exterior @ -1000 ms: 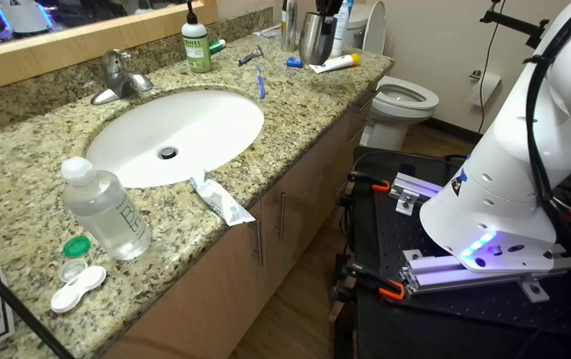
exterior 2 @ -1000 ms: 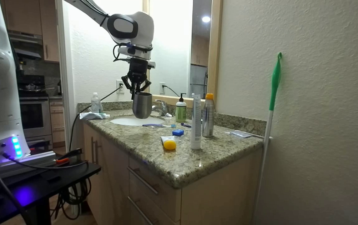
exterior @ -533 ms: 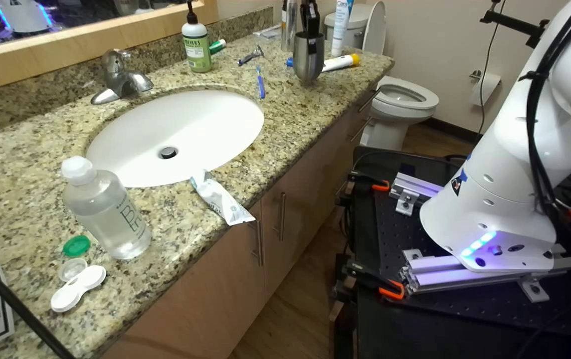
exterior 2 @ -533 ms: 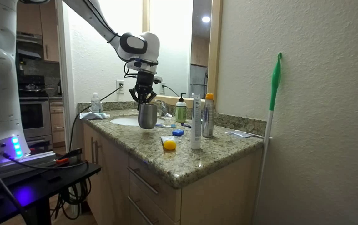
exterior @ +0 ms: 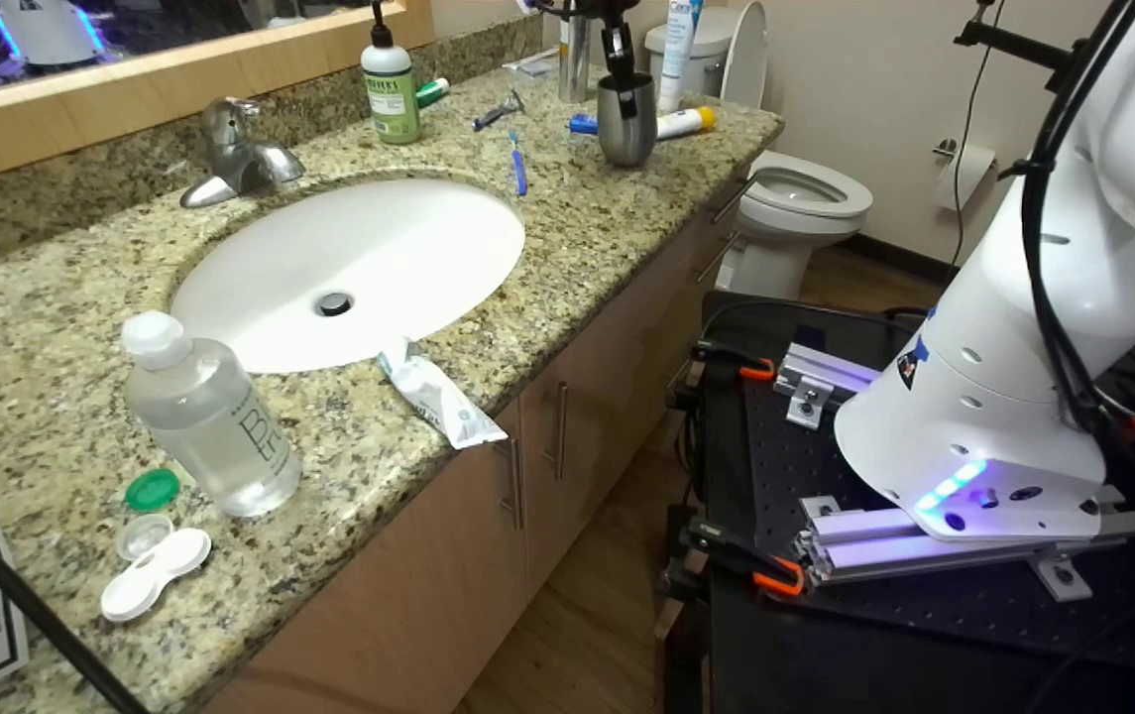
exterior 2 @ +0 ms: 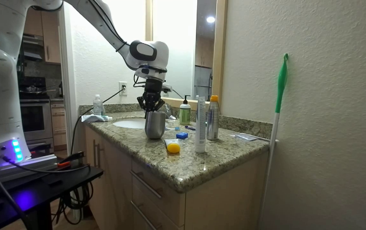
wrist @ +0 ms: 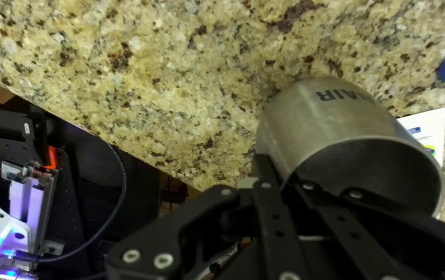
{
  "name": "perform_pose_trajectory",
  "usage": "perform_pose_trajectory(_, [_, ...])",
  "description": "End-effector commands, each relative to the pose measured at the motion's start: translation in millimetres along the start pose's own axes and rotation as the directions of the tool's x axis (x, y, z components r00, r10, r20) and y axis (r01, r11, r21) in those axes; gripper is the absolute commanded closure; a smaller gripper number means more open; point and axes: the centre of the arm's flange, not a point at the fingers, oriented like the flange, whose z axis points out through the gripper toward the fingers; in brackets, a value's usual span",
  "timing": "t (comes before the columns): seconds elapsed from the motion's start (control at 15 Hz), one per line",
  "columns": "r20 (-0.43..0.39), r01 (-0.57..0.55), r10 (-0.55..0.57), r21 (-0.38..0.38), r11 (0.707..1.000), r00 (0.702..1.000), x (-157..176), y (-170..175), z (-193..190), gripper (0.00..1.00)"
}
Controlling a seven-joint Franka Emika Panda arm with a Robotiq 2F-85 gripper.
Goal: Get the silver cup on the countertop and place it near the white tube with a yellow lid
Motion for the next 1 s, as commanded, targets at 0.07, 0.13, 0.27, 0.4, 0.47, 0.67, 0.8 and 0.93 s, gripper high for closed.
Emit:
perform_pose_trajectory(0.07, [0.079,-0.057,0.056,0.011,0.998,0.995,15.8,-13.8,12.1,0.98])
perform_pose_trajectory(0.13, [0.101,-0.067,0.065,0.018,0.998,0.993,17.0,-15.5,14.4,0.98])
perform_pose_trajectory(0.27, [0.143,-0.083,0.078,0.029,0.996,0.987,16.0,-17.1,20.4,0.98])
perform_pose_trajectory(0.4, [0.175,-0.081,0.075,0.031,0.996,0.982,12.9,-17.0,23.4,0.98])
perform_pose_trajectory(0.47, [0.188,-0.074,0.068,0.027,0.997,0.980,11.2,-16.4,24.8,0.98])
perform_pose_trajectory(0.67, [0.226,-0.043,0.041,0.004,0.999,0.973,7.7,-15.4,22.9,0.98])
perform_pose_trajectory(0.8, [0.238,-0.028,0.029,-0.007,1.000,0.971,6.2,-15.3,23.0,0.98])
perform_pose_trajectory(0.93, [0.227,-0.006,0.014,-0.033,0.999,0.974,4.6,-14.5,19.6,0.98])
